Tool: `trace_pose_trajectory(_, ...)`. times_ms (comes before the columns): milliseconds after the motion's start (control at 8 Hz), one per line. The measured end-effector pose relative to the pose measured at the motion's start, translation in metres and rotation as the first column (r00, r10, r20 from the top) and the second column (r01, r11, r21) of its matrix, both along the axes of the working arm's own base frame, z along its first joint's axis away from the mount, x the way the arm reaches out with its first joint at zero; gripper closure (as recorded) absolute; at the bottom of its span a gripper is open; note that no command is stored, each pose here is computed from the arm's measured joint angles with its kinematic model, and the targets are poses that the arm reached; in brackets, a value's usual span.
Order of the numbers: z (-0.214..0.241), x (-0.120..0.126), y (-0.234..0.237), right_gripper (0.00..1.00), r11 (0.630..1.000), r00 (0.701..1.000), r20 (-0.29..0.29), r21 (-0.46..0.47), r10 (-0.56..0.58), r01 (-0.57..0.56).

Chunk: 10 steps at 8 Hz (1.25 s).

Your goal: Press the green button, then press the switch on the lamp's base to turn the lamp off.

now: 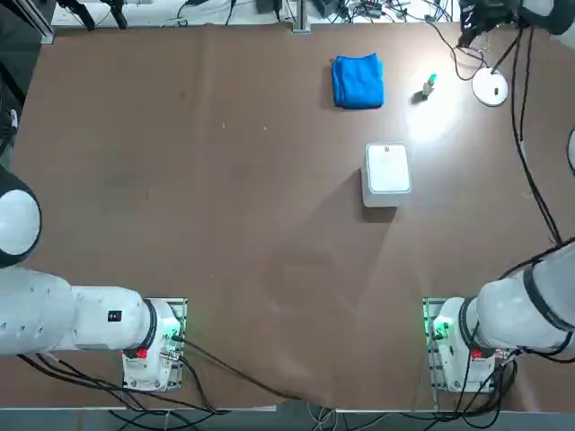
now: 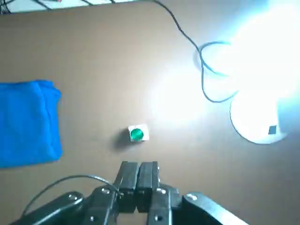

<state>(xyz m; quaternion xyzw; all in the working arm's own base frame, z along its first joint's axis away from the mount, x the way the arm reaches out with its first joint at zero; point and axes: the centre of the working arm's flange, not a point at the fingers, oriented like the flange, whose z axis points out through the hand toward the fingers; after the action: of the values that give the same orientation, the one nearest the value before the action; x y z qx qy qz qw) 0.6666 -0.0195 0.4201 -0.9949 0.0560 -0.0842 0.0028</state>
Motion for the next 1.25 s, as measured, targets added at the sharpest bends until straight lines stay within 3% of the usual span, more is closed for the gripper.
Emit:
trace_pose_trajectory(250, -0.041, 0.017, 0.004, 0.99, 0.999, 0.998, 0.054, 0.012, -0.03, 0.03)
trace_pose_trajectory(500, -0.084, 0.027, 0.004, 0.99, 0.999, 0.997, 0.067, 0.019, -0.038, 0.037)
trace_pose_trajectory(1250, -0.14, 0.016, 0.009, 0.99, 0.999, 0.999, 0.038, 0.024, -0.034, 0.033)
